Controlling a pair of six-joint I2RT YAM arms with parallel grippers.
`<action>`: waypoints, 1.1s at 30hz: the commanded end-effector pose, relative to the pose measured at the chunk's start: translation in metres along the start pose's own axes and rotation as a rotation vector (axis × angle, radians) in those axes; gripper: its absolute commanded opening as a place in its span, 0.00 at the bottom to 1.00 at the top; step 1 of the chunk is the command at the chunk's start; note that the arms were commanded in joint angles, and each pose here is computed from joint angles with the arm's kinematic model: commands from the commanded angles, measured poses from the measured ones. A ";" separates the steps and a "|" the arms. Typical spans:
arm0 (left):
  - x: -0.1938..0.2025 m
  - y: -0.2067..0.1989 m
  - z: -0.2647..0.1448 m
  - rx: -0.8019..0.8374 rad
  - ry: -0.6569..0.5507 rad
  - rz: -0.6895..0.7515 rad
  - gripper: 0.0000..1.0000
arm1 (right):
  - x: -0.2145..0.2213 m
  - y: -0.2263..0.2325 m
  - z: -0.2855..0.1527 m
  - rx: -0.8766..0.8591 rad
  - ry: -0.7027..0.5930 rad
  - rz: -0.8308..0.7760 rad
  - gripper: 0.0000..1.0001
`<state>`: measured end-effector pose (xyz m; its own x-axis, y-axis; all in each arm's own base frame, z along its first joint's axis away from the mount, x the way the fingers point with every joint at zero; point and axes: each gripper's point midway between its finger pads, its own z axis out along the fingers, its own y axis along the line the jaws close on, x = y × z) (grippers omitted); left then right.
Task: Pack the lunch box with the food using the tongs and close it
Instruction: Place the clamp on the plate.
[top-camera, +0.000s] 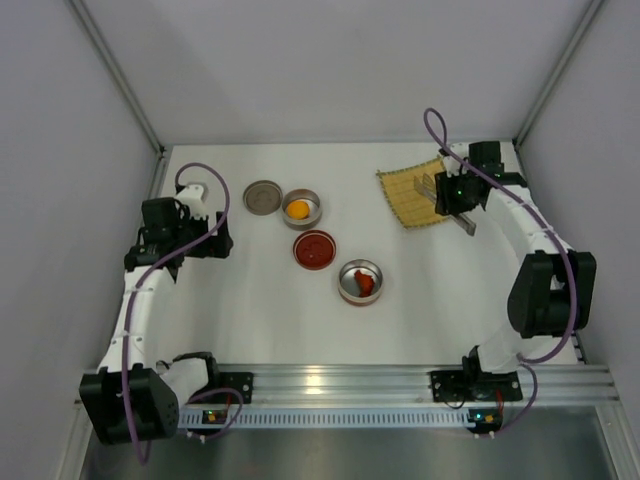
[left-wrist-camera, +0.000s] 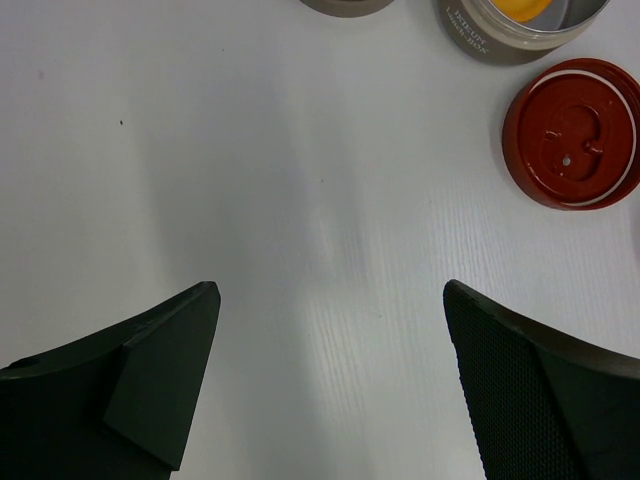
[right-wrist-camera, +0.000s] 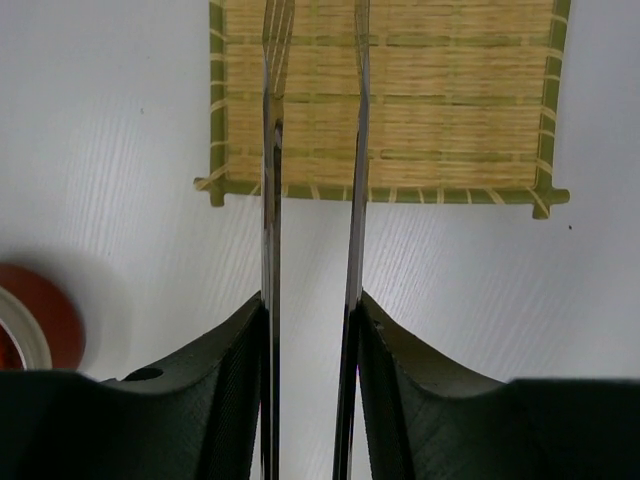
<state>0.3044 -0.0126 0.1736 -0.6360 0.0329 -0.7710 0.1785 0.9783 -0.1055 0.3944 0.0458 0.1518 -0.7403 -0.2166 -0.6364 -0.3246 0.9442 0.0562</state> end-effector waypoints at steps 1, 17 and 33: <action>-0.012 0.003 -0.004 -0.013 -0.018 0.022 0.98 | -0.050 -0.025 0.013 0.079 -0.158 0.012 0.38; 0.001 0.004 0.003 0.013 0.039 0.084 0.98 | 0.021 -0.033 0.065 0.065 0.018 -0.010 0.56; -0.005 -0.012 0.022 0.102 0.058 0.138 0.98 | 0.038 -0.039 0.047 0.040 0.070 -0.011 0.68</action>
<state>0.3048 -0.0211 0.1453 -0.6952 0.1512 -0.7027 0.2922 0.9527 -0.0841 0.3983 0.0132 0.0616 -0.8173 -0.2348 -0.5262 -0.2924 0.9559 0.0277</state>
